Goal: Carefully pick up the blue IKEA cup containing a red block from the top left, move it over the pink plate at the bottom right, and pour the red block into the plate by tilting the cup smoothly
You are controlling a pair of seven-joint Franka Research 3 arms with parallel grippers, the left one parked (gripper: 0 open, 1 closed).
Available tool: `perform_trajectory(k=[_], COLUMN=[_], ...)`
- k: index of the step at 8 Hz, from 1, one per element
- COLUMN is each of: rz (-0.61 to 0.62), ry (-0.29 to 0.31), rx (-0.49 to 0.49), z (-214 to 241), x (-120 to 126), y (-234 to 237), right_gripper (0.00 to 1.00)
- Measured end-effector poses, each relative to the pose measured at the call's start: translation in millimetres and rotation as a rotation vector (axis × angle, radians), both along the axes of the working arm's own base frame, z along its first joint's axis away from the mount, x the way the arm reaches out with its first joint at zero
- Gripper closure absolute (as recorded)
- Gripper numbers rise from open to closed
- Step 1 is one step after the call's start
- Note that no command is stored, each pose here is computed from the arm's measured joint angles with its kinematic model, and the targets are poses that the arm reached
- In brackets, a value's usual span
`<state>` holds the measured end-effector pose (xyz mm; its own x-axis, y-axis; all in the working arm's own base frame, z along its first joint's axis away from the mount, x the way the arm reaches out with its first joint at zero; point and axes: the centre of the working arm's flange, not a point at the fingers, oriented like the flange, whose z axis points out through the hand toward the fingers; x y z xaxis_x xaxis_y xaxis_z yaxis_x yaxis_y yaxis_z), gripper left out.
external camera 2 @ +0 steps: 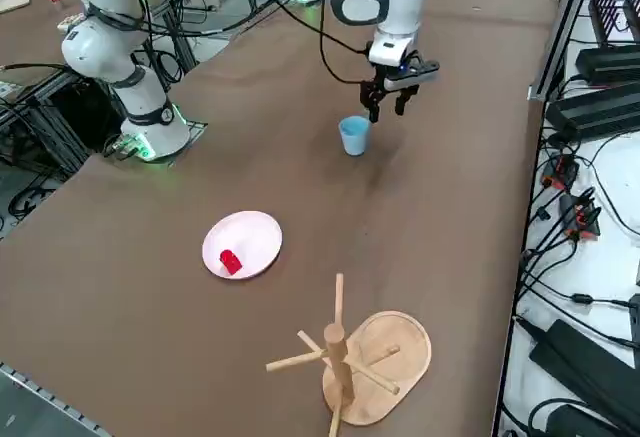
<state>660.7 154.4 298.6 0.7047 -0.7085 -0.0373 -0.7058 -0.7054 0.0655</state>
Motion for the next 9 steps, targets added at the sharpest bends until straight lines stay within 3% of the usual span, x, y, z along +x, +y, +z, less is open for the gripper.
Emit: perform_trajectory(k=[5, 9], rz=[0.038, 0.316], ry=[0.003, -0.016], rx=[-0.006, 0.009], z=[43, 78], x=[11, 26], y=[-6, -29], right_gripper=[0.17, 0.14])
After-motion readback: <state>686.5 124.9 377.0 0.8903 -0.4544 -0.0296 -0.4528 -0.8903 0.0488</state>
